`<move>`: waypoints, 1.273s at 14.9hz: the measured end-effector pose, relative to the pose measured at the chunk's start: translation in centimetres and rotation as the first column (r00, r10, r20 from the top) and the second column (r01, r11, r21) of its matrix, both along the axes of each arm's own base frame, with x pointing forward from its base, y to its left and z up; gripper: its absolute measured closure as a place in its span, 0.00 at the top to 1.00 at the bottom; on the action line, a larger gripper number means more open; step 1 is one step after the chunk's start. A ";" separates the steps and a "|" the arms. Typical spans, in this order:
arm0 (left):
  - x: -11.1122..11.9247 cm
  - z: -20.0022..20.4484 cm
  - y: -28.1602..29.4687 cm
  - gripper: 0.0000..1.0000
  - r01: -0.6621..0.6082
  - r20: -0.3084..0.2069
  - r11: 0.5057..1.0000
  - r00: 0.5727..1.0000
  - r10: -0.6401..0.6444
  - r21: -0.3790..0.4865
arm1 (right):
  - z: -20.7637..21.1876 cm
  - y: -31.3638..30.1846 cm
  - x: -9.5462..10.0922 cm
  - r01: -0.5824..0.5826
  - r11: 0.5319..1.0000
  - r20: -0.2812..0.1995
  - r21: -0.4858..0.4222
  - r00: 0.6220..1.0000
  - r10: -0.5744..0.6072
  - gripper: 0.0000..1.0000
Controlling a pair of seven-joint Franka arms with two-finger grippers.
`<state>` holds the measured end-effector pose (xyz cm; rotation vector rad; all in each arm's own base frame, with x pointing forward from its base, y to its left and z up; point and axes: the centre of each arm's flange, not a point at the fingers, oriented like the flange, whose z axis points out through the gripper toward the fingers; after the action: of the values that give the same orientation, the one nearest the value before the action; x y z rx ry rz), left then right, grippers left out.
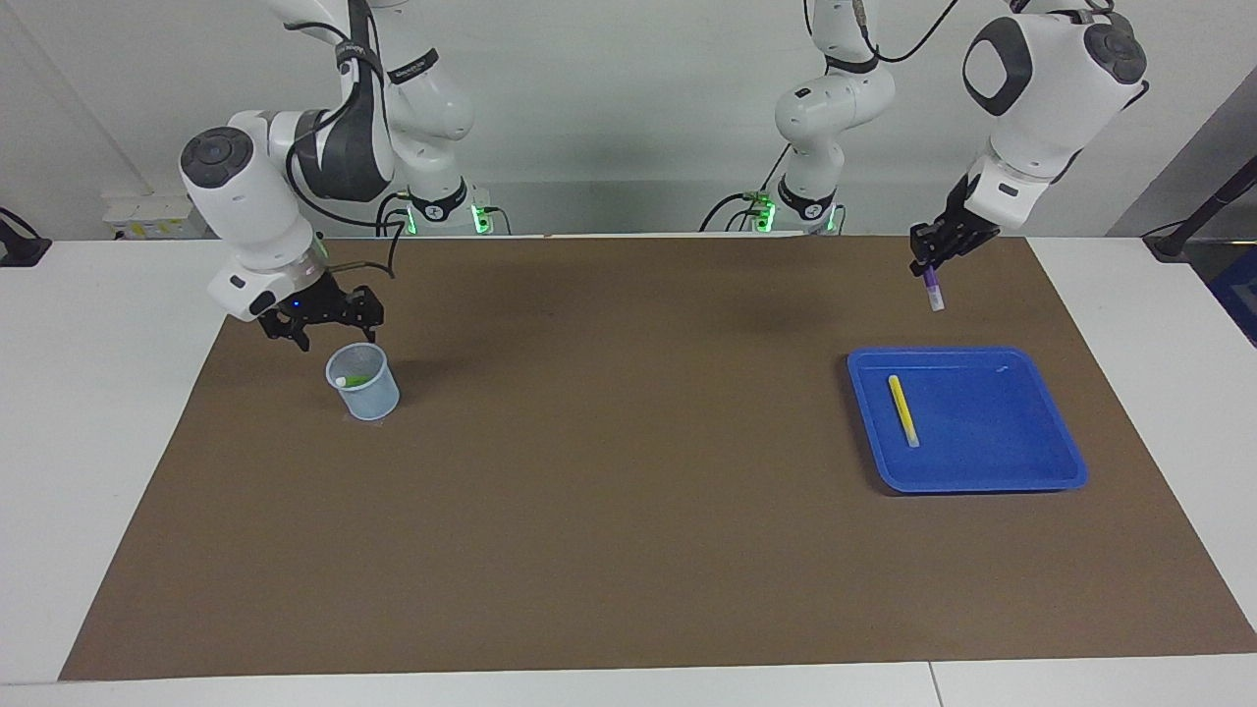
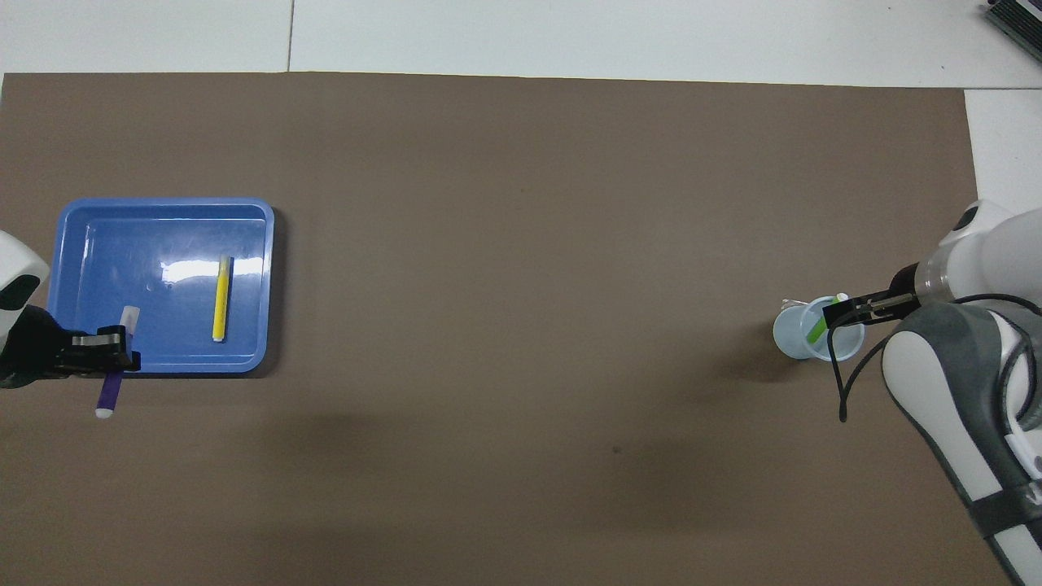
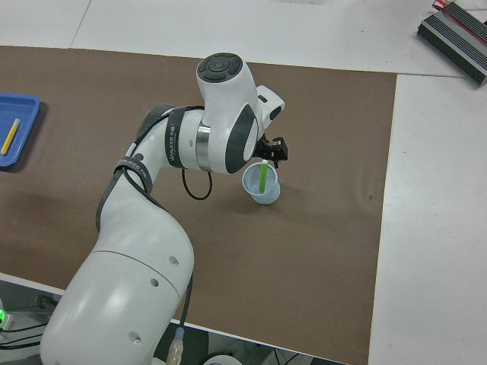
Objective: Right arm passes pens to left for tray arrangement
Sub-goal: 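Carry the purple pen to the tray with the left gripper while the right gripper returns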
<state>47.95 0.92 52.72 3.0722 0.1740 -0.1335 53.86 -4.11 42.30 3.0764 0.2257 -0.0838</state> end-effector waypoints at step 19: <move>9.0 -15.0 5.3 0.18 0.166 0.099 0.981 0.979 -0.176 0.102 | -3.2 -0.5 2.2 -0.007 1.000 -0.021 0.027 1.000 0.008 0.60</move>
<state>56.99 6.27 37.73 3.1735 -0.0932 0.0333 56.06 -4.60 39.10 3.1030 0.2411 -0.1137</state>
